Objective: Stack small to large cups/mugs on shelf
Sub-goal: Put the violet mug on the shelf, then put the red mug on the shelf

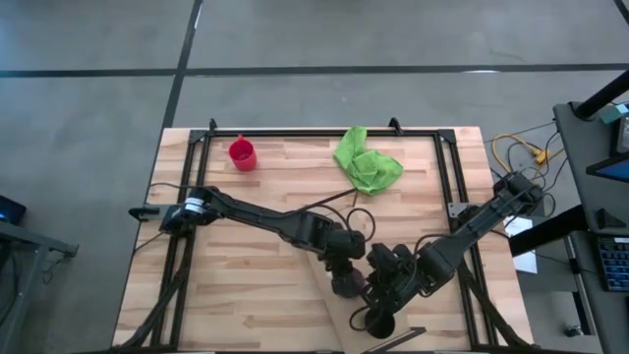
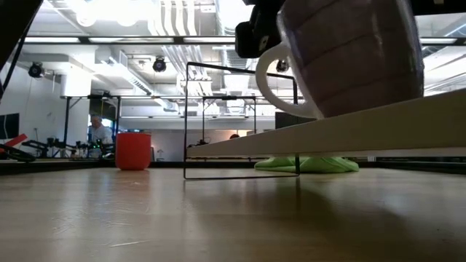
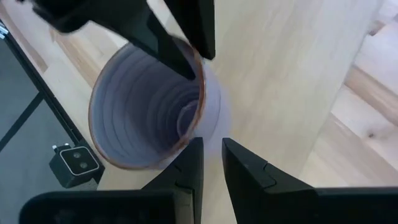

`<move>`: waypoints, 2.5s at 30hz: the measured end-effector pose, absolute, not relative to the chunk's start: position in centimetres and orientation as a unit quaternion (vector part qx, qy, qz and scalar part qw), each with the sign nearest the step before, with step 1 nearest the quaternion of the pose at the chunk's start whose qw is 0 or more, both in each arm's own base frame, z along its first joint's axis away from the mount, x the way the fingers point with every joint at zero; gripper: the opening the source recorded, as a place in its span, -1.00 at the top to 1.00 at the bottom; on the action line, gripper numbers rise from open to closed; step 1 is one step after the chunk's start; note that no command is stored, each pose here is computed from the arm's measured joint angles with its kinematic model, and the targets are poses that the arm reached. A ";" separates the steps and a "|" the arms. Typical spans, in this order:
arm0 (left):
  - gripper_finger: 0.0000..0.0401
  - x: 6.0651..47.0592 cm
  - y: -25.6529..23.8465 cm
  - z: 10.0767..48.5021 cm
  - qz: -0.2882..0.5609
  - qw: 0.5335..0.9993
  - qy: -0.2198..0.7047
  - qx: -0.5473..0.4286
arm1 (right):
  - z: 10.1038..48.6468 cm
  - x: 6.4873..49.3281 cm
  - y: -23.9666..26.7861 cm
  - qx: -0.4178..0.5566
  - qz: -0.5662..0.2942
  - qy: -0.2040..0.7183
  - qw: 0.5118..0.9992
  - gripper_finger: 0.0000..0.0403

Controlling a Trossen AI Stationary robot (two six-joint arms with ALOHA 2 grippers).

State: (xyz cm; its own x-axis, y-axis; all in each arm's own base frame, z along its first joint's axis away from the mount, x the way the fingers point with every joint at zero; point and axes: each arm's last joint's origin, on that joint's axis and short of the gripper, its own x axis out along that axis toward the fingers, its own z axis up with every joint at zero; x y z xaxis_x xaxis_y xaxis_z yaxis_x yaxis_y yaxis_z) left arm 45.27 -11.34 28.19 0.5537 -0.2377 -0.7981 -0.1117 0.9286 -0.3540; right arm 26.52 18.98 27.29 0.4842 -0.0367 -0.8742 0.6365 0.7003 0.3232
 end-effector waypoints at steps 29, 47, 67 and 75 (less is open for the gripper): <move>0.69 44.4 -10.6 31.6 -0.053 0.882 0.424 -0.198 | 31.8 22.5 15.9 0.279 -0.191 0.483 0.808 0.73; 0.70 32.4 -2.0 41.6 0.110 0.882 0.454 -0.064 | 35.8 19.4 13.2 0.281 -0.151 0.416 0.852 0.73; 0.70 24.0 11.7 36.6 0.117 0.711 0.689 0.076 | 34.2 20.8 14.3 0.272 -0.173 0.434 0.841 0.73; 0.70 21.8 13.6 29.8 -0.012 0.612 0.785 0.092 | 34.2 20.8 14.3 0.279 -0.176 0.433 0.839 0.73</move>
State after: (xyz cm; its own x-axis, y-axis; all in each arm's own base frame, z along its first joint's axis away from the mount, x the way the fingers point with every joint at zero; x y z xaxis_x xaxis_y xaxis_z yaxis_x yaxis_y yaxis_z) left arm 21.81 13.61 29.80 -0.2329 0.1302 -0.9637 0.1590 0.9828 0.0944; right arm 20.83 14.30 34.24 0.5628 -0.0536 -0.8248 0.5366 0.7827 0.3153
